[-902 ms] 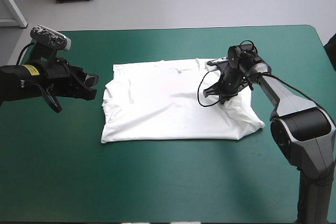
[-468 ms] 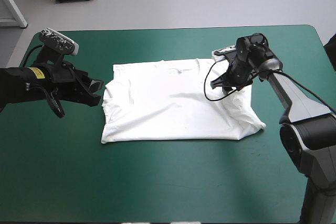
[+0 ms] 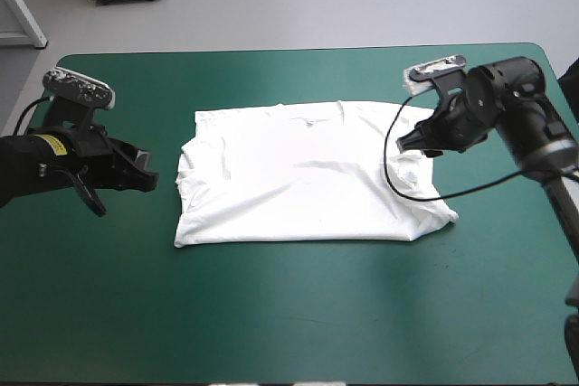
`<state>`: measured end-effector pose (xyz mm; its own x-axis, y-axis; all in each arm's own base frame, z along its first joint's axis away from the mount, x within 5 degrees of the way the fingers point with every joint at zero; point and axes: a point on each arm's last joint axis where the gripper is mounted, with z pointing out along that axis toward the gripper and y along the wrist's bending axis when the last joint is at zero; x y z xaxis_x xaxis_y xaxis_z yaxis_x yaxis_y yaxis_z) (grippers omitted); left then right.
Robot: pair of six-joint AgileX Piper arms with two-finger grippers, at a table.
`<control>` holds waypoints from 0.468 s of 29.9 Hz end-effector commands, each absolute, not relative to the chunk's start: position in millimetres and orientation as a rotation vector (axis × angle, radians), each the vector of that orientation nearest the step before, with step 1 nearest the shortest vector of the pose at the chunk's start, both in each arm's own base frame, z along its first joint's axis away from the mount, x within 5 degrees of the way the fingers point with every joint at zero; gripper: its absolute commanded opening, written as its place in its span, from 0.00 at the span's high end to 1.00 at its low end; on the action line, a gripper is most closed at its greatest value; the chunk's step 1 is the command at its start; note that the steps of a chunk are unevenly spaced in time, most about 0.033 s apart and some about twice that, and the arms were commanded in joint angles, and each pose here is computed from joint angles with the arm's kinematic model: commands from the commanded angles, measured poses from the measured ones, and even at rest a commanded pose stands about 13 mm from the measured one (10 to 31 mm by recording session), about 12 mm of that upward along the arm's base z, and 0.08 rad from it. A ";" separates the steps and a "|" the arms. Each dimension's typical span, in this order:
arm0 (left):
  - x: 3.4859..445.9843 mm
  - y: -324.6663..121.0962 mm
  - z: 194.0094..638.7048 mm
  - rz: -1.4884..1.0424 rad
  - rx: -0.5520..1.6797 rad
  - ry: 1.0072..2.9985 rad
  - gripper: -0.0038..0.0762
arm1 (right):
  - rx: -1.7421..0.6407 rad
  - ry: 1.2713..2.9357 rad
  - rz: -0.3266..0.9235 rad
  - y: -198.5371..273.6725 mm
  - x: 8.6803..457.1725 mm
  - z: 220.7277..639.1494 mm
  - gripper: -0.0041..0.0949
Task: Fold the cloth
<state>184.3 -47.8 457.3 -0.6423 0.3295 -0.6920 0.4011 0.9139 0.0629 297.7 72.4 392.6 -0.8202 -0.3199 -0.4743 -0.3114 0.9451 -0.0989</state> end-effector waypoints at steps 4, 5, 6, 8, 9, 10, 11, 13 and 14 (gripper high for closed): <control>198.7 -50.7 426.6 -0.125 0.519 2.442 0.51 | -0.398 2.510 -0.059 50.4 234.9 417.6 0.46; 205.5 -52.2 418.4 -0.126 0.522 2.470 0.50 | -0.397 2.507 -0.062 48.5 228.0 417.1 0.46; 212.8 -53.5 409.9 -0.124 0.527 2.504 0.50 | -0.397 2.506 -0.068 46.5 221.9 416.0 0.46; 225.9 -56.3 393.6 -0.126 0.539 2.581 0.47 | -0.390 2.508 -0.106 41.5 212.7 412.6 0.46; 233.0 -57.9 384.7 -0.127 0.547 2.623 0.45 | -0.384 2.515 -0.121 39.6 209.5 409.5 0.46; 238.4 -59.0 377.3 -0.128 0.553 2.659 0.44 | -0.382 2.521 -0.124 38.9 207.4 407.2 0.46; 245.1 -60.5 369.7 -0.129 0.557 2.690 0.42 | -0.385 2.530 -0.125 38.3 205.2 403.8 0.46; 256.3 -63.4 358.5 -0.139 0.560 2.726 0.41 | -0.388 2.544 -0.127 38.1 204.1 399.2 0.46; 263.4 -65.3 351.9 -0.144 0.565 2.737 0.40 | -0.391 2.554 -0.129 38.1 204.2 396.3 0.46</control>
